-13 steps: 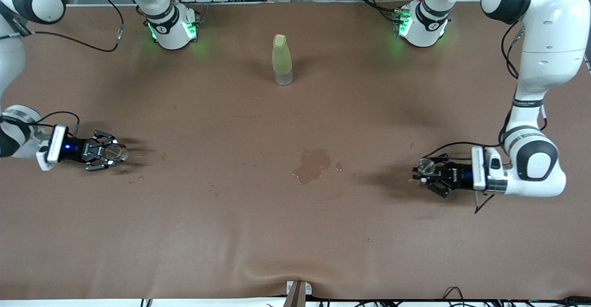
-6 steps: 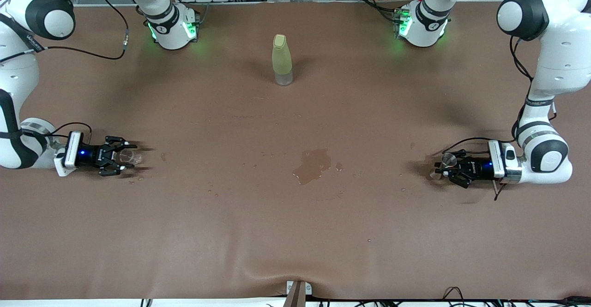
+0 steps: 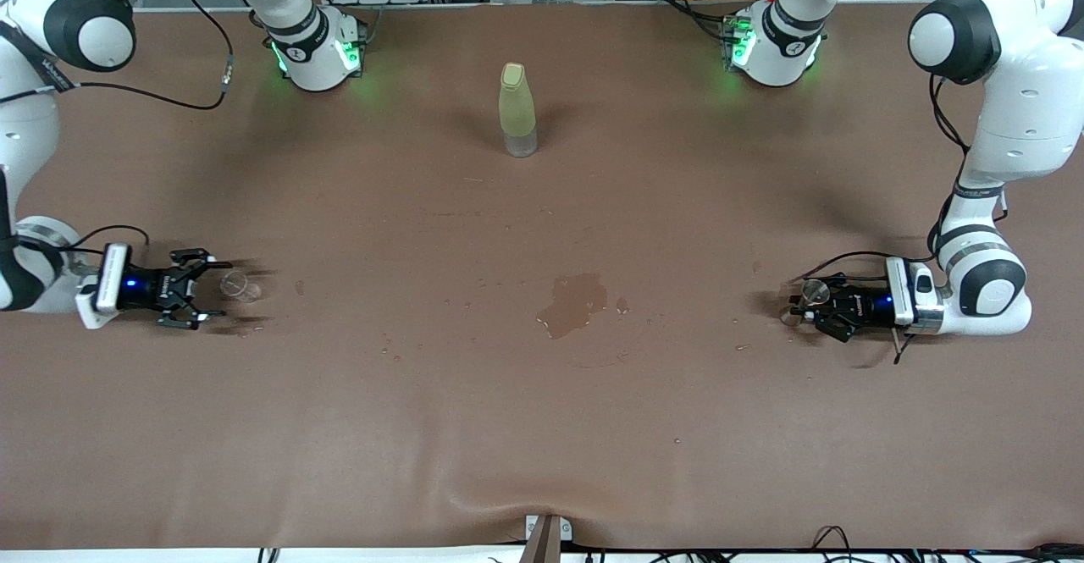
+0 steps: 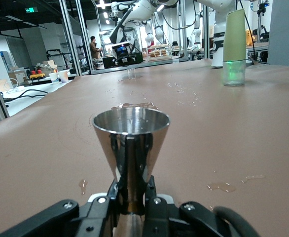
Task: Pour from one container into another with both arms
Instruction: 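Open the right gripper to release the beaker and withdraw it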
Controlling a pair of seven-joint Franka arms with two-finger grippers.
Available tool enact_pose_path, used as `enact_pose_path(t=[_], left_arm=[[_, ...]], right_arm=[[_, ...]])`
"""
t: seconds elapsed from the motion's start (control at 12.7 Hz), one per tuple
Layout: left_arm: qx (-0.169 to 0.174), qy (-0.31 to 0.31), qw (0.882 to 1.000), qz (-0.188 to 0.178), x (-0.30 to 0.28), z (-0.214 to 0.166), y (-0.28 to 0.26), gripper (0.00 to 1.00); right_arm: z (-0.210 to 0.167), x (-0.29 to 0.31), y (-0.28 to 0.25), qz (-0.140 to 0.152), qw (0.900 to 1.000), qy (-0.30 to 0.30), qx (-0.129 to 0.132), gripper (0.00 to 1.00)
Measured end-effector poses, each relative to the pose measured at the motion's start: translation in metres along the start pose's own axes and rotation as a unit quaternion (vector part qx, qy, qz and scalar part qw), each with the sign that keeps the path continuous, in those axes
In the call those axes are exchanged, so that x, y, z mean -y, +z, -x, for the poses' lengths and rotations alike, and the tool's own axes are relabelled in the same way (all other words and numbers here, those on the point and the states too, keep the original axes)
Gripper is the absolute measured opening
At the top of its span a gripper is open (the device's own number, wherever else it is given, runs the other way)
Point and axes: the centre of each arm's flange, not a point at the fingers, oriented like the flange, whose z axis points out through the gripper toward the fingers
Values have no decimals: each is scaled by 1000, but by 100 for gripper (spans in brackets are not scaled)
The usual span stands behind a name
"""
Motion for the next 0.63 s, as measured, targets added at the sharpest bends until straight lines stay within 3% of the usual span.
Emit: enact_pose_path(t=[0.24,0.63], left_arm=[[-1,0,1000,0,0,0,1,22],[-1,-1,1000,1,-1,2,2,37]], right_arm=[[-87,-19,-36,-6,993,101,62,100],[-221,-55,-12,13,955,247,162,100]])
